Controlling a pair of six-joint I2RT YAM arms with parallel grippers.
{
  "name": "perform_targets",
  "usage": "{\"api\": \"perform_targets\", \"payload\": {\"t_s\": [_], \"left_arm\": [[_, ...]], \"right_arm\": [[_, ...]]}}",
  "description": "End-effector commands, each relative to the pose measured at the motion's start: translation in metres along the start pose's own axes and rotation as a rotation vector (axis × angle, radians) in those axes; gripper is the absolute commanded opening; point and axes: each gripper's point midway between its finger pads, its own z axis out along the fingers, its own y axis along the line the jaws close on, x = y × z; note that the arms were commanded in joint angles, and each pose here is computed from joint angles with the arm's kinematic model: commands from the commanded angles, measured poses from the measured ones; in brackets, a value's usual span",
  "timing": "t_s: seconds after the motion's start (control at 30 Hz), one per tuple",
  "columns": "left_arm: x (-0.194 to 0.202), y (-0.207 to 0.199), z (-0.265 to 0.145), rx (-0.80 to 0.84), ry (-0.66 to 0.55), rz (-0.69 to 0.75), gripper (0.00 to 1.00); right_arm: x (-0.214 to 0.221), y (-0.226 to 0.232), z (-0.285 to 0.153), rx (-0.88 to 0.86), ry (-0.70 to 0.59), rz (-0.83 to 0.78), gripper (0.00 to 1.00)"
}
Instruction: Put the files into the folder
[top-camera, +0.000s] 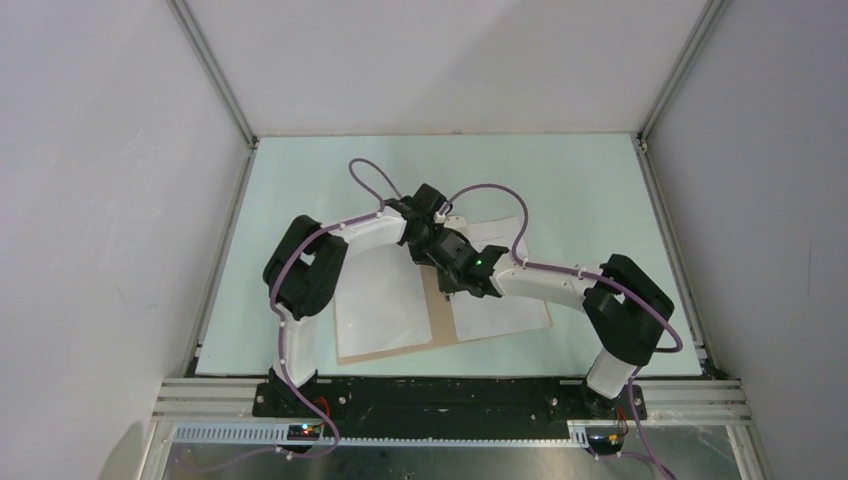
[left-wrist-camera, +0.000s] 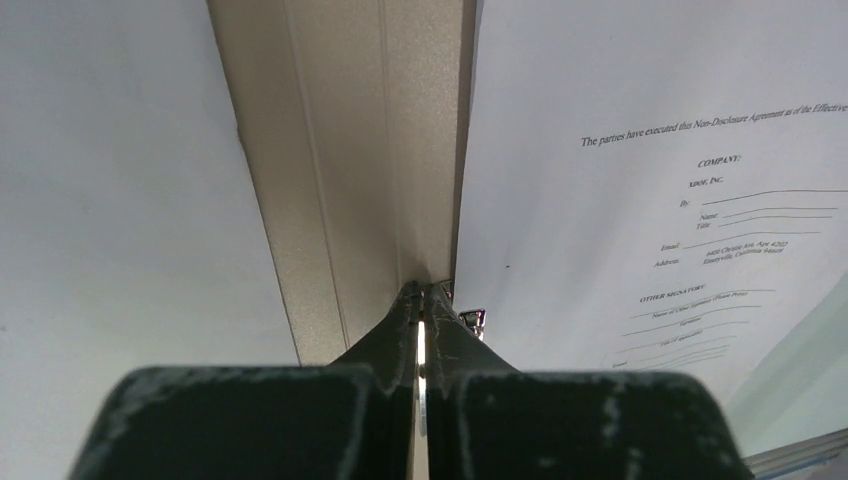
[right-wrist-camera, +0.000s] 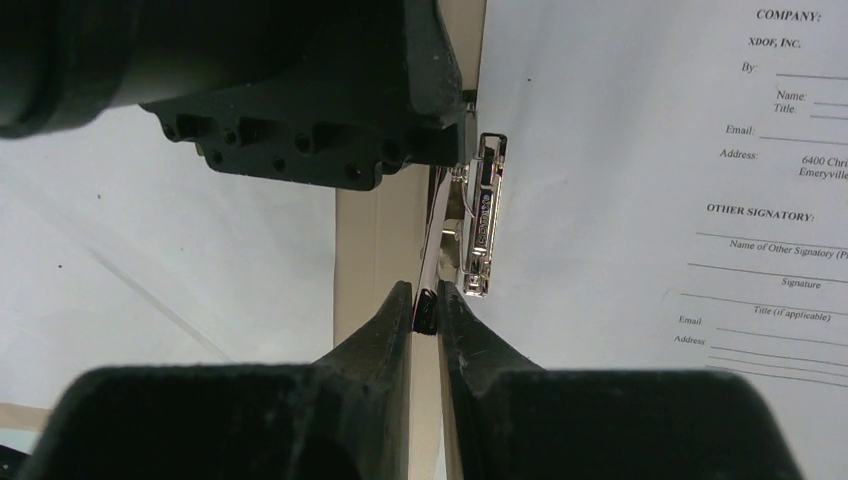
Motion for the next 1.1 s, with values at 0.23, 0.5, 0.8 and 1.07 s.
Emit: {"api": "perform_targets", "payload": {"t_s": [0.23, 0.5, 0.8, 1.07], "left_arm": [[0.012, 0.029, -0.010, -0.125, -0.091, -0.152, 0.00], [0.010, 0.019, -0.007, -0.103, -0.072, -0.138, 0.00], [0.011, 0.018, -0.004, -0.101, -0.063, -0.133, 0.00], [0.008, 0.015, -0.006, -0.093, -0.069, -0.130, 0.00]], "right_arm": [[0.010, -0.008, -0.011, -0.044, 0.016, -0.011, 0.14], [0.006, 0.000, -0.016, -0.094, 0.015, 0.013, 0.23], [-0.003, 0.000, -0.017, -0.119, 0.010, 0.078, 0.30], [-0.012, 0.006, -0.035, -0.171, 0.001, 0.107, 0.36]]}}
